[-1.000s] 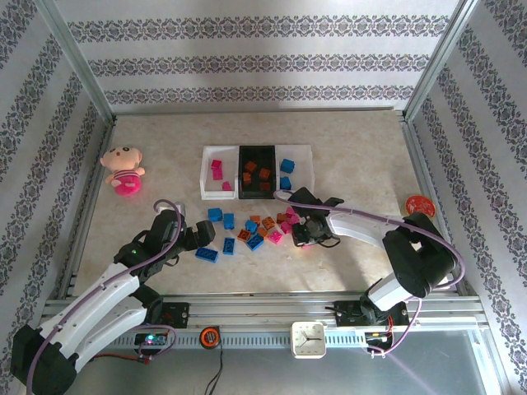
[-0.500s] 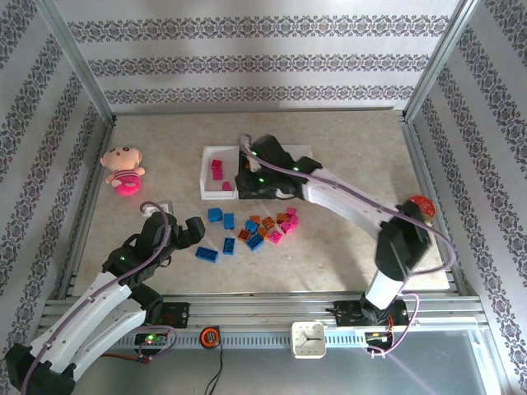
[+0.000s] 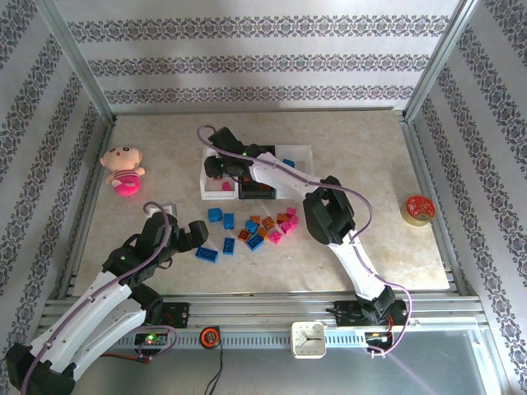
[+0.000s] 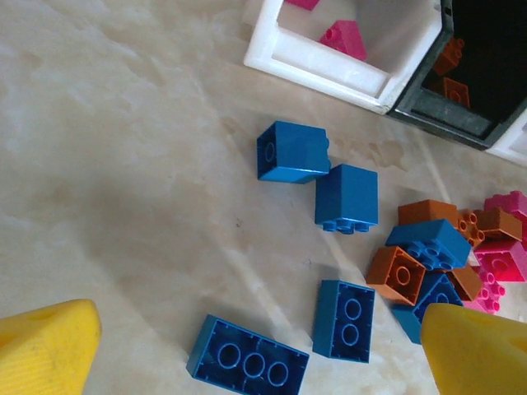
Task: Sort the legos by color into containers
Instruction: Place the lego in the container, then pick up the lego from the middle-left of the table.
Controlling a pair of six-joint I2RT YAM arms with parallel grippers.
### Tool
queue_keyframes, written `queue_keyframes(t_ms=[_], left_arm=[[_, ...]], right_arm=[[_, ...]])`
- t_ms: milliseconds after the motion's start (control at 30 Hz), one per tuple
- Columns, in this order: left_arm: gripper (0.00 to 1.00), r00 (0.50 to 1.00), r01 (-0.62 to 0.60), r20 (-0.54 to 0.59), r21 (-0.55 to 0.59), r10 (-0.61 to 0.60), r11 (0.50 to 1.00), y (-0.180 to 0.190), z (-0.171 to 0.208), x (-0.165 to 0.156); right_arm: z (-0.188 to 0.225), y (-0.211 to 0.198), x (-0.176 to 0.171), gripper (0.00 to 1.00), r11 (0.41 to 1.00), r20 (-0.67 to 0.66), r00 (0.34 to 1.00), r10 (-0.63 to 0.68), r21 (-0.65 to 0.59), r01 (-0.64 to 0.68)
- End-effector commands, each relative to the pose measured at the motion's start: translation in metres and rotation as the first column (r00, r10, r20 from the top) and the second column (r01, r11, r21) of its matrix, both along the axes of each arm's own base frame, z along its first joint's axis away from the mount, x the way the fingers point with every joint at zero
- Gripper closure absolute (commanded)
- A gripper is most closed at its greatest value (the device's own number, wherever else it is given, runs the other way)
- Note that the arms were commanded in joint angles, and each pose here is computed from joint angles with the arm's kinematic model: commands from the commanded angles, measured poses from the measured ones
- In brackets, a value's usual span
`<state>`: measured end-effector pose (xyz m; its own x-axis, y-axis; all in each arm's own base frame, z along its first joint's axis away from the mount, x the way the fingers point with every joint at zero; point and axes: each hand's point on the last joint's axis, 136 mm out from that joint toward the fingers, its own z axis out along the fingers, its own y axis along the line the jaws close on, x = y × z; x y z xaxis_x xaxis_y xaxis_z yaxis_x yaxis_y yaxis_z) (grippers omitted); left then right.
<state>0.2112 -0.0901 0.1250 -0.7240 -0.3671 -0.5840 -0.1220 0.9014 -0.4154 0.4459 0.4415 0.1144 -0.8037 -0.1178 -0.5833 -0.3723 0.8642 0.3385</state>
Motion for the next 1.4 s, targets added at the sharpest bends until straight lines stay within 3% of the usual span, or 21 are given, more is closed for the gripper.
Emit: queue_keyframes(t_ms=[0, 100, 400, 667, 933, 1367], left_arm=[[0.00, 0.998, 0.060, -0.021, 0.000, -0.060, 0.998, -0.008, -0.001, -0.006], [0.03, 0.995, 0.095, -0.040, -0.003, -0.095, 0.995, -0.015, -0.006, -0.005], [0.07, 0.960, 0.223, -0.175, -0.003, -0.220, 0.975, -0.040, -0.030, -0.006], [0.00, 0.936, 0.286, -0.272, 0.224, -0.221, 0.932, -0.033, -0.056, -0.024], [0.00, 0.926, 0.322, -0.313, 0.369, -0.209, 0.872, -0.039, -0.078, -0.014], [0.24, 0.908, 0.347, -0.359, 0.351, -0.217, 0.870, -0.052, -0.104, -0.010]], right_arm=[[0.015, -0.010, 0.015, 0.45, 0.997, -0.003, 0.997, -0.080, 0.015, 0.081], [0.026, -0.013, 0.011, 0.38, 0.997, 0.002, 0.997, -0.076, 0.026, 0.076], [0.048, -0.060, -0.033, 0.36, 0.997, 0.031, 0.997, -0.067, 0.040, 0.066], [0.034, -0.120, -0.075, 0.35, 0.992, -0.005, 0.993, -0.115, 0.059, 0.115], [0.029, -0.149, -0.090, 0.35, 0.985, -0.014, 0.988, -0.156, 0.067, 0.157], [0.043, -0.170, -0.088, 0.35, 0.976, 0.015, 0.979, -0.203, 0.089, 0.201]])
